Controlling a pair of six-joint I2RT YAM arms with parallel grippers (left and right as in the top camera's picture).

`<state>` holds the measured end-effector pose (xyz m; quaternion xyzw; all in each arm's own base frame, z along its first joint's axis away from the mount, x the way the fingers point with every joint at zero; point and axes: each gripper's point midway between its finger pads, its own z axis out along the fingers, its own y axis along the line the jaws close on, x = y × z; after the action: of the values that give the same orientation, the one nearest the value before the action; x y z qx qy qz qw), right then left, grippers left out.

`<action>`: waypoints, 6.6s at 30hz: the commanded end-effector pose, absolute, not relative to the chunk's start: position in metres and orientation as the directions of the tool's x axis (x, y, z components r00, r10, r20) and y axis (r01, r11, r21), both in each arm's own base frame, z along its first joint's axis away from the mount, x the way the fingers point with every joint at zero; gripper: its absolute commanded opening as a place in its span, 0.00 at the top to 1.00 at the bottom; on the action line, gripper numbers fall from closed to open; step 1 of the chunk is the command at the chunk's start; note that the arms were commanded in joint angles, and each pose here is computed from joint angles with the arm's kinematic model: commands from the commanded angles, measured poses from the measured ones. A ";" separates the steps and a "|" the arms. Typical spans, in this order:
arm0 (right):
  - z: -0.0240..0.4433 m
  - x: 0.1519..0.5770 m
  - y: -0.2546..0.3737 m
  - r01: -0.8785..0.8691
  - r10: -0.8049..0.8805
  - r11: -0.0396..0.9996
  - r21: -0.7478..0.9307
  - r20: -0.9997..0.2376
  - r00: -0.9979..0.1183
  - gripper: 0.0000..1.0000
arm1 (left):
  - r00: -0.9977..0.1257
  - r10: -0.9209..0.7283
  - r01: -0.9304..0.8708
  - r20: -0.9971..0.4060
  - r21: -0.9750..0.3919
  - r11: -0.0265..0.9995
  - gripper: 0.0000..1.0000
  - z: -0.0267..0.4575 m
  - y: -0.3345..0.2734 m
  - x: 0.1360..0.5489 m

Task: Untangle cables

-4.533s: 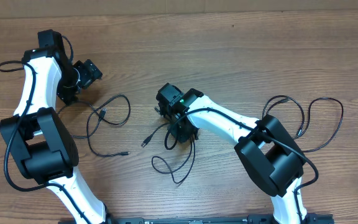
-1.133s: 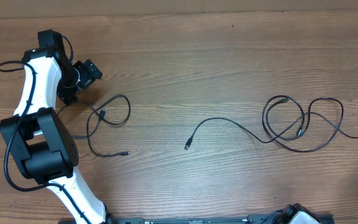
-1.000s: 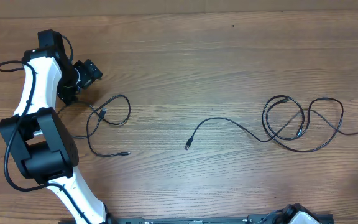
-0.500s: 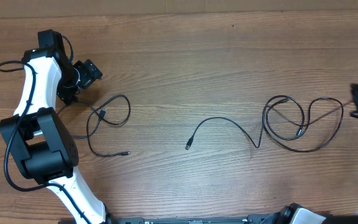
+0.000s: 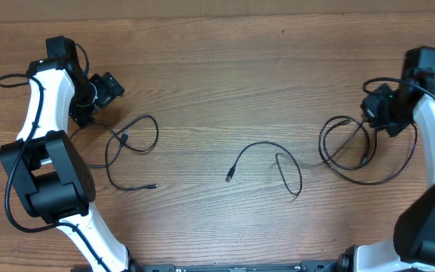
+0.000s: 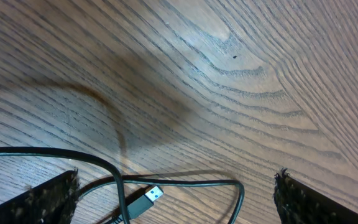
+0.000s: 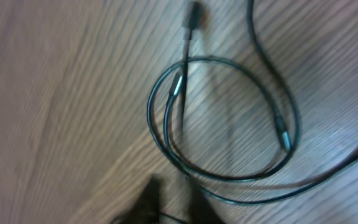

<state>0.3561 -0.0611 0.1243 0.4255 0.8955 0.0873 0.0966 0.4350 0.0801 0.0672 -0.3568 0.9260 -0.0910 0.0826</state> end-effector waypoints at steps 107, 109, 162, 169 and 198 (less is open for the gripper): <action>0.222 0.392 -0.092 0.651 0.694 0.718 0.247 -0.332 -0.639 0.07 | -0.720 -0.684 -0.651 -0.115 -0.232 0.723 0.01 0.078 0.082 0.439; 0.218 0.390 -0.089 0.649 0.691 0.721 0.242 -0.321 -0.647 0.02 | -0.720 -0.684 -0.650 -0.115 -0.232 0.724 0.00 0.078 0.082 0.439; 0.146 0.372 0.163 0.116 0.201 0.939 0.324 -0.245 -0.948 0.00 | -0.580 -0.787 -0.807 -0.212 0.021 0.590 0.77 0.074 0.181 0.396; 0.145 0.367 0.178 0.077 0.164 0.942 0.326 -0.249 -0.955 0.00 | -0.510 -0.837 -0.857 -0.198 0.036 0.514 0.96 0.067 0.199 0.379; 0.143 0.358 0.184 0.062 0.140 0.946 0.317 -0.231 -0.963 0.00 | -0.679 -0.704 -0.733 0.208 -0.254 0.631 0.96 -0.021 0.027 0.354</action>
<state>0.3610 0.1836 0.1407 0.0534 0.9788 0.1530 0.1249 0.3694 0.0689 -0.0014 -0.4200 0.8973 -0.1352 0.0099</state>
